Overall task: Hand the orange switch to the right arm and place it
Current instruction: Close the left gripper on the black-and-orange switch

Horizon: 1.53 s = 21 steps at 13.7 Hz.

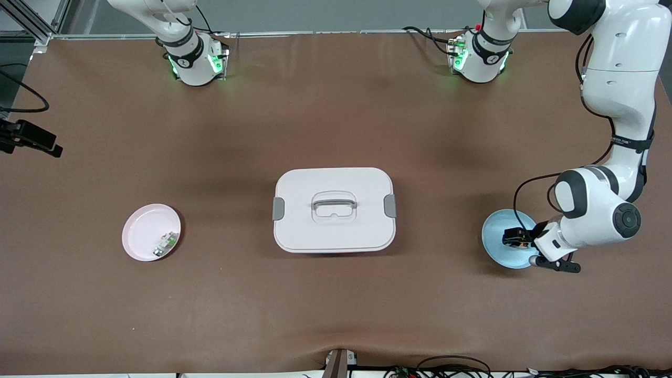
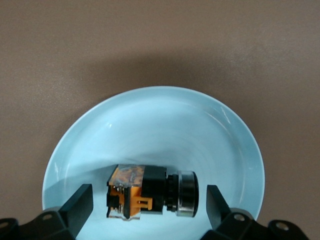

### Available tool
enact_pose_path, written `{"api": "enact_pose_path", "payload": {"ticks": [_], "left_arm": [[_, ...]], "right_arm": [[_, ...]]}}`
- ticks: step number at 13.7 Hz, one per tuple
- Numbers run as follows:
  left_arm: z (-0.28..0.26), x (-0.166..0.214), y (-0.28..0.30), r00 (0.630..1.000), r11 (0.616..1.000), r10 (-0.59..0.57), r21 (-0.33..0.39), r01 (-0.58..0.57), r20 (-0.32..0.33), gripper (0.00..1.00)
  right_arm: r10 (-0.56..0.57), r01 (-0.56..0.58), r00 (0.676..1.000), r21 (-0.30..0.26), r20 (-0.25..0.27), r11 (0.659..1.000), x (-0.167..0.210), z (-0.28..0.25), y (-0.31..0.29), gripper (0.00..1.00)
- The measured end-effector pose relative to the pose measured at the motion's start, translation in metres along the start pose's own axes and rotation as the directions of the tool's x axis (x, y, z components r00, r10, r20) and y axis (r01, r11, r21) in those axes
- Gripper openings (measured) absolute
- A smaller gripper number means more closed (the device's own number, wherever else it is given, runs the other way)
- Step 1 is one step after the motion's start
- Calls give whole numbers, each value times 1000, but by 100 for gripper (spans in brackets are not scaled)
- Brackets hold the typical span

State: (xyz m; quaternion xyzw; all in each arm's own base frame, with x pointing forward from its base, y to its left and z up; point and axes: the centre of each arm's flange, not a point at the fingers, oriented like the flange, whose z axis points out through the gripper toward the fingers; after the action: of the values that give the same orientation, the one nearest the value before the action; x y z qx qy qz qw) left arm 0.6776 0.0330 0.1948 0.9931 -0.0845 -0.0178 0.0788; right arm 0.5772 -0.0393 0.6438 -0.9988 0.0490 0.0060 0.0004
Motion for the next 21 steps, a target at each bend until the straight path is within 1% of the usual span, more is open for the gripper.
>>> {"api": "enact_pose_path", "payload": {"ticks": [2, 4, 5, 8, 11, 12, 13, 14, 15, 16, 19, 21], "left_arm": [[4, 0, -1, 1000, 1000, -3, -2, 3, -1, 100], [6, 0, 0, 1000, 1000, -5, -5, 5, 0, 100], [7, 0, 0, 1000, 1000, -5, -6, 5, 0, 100], [9, 0, 2, 1000, 1000, -2, -9, 2, 2, 100], [11, 0, 3, 1000, 1000, -2, -11, 2, 5, 100], [11, 0, 3, 1000, 1000, -2, -11, 2, 5, 96], [11, 0, 3, 1000, 1000, -3, -12, 3, 5, 96], [11, 0, 3, 1000, 1000, -4, -14, 5, 4, 89], [11, 0, 3, 1000, 1000, -6, -16, 6, 3, 76], [11, 0, 3, 1000, 1000, -6, -17, 6, 2, 72], [9, 2, 5, 1000, 1000, -13, -24, 13, -3, 72], [-1, 4, 7, 999, 999, -44, -31, 43, -6, 72]], "right_arm": [[10, -9, 1000, 22, -10, 1000, 2, -1, 4, 100], [33, -32, 999, 62, -10, 998, 2, 0, 16, 100], [35, -34, 999, 72, -9, 997, 3, 0, 18, 100], [21, -20, 1000, 68, -17, 998, 4, 0, 11, 100], [-47, 48, 998, 19, -28, 999, 5, 0, 12, 100], [-59, 59, 998, 10, -36, 998, 6, -1, 12, 100], [-66, 66, 997, 6, -45, 998, 7, -2, 12, 100], [-70, 70, 996, 5, -50, 998, 8, -2, 12, 100], [-71, 71, 996, 4, -52, 997, 8, -2, 12, 100], [-71, 71, 996, 4, -52, 997, 8, -2, 12, 100], [-68, 68, 996, 3, -51, 998, 8, -2, 14, 100], [-67, 68, 996, 3, -50, 998, 8, -1, 14, 100]]}}
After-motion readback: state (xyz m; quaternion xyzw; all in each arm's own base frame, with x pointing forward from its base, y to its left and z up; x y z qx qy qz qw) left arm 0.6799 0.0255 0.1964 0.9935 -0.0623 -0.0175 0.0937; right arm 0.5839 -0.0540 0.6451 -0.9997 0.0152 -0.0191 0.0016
